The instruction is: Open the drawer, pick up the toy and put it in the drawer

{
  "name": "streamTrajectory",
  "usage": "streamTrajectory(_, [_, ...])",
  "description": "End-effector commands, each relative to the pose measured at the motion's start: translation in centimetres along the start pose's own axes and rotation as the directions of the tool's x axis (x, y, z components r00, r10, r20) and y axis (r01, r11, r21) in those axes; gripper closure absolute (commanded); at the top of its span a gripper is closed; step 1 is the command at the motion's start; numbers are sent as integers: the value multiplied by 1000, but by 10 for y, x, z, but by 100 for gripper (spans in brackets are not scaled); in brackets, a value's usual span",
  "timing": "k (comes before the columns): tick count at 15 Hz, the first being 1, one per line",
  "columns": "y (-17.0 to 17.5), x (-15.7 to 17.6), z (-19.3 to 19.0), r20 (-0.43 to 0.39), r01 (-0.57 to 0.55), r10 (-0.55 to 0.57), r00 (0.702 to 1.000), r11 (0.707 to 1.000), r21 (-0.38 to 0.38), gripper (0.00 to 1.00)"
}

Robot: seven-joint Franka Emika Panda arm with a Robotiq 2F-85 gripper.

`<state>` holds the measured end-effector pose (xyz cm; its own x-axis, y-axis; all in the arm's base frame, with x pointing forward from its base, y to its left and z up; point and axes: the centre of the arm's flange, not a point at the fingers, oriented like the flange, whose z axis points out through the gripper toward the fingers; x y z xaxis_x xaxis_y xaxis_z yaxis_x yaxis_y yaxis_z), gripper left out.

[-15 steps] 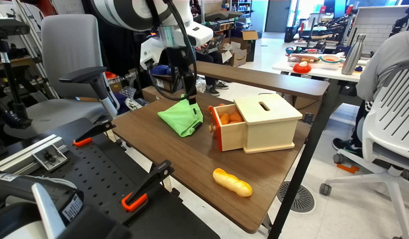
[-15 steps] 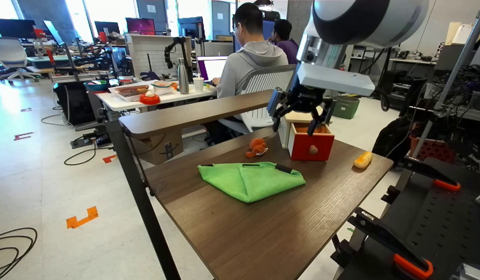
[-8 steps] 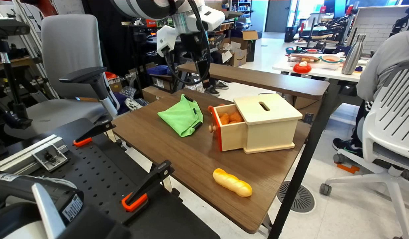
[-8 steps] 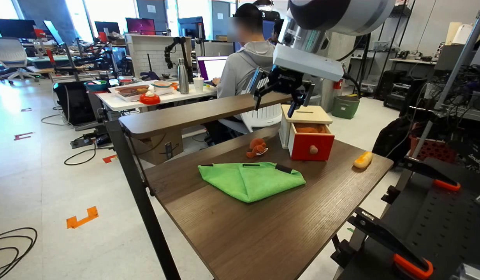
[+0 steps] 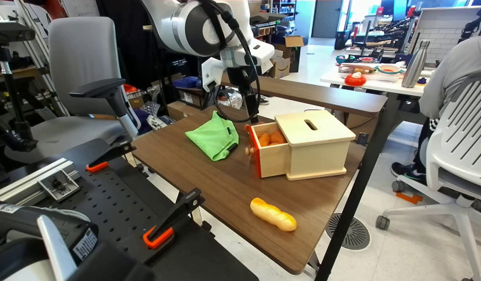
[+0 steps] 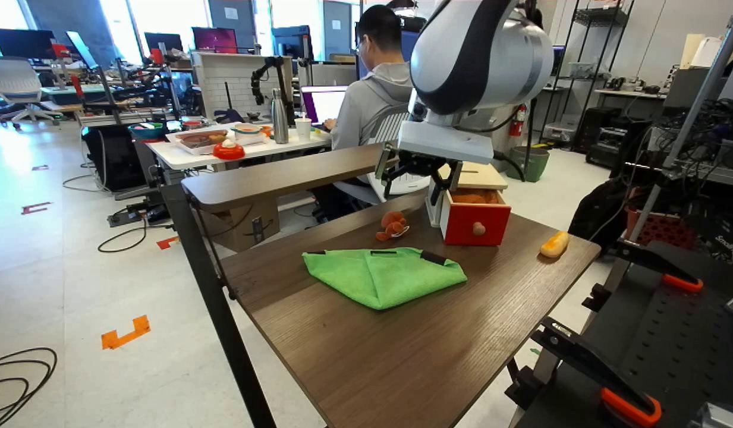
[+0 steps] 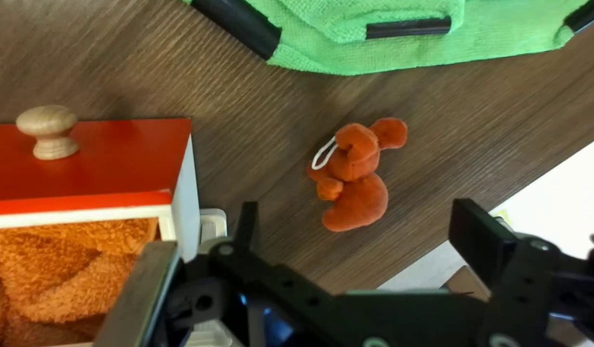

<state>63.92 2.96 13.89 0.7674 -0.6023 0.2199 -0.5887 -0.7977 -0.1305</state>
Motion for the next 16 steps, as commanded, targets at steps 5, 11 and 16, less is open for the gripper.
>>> streamTrajectory(5, [-26, 14, 50, -3, 11, -11, 1000, 999, -33, 0])
streamTrajectory(11, [-30, 16, 71, 22, 15, -13, 1000, 999, -52, 0])
streamTrajectory(16, [-31, 15, 75, 37, 33, -31, 999, 998, -61, 51])
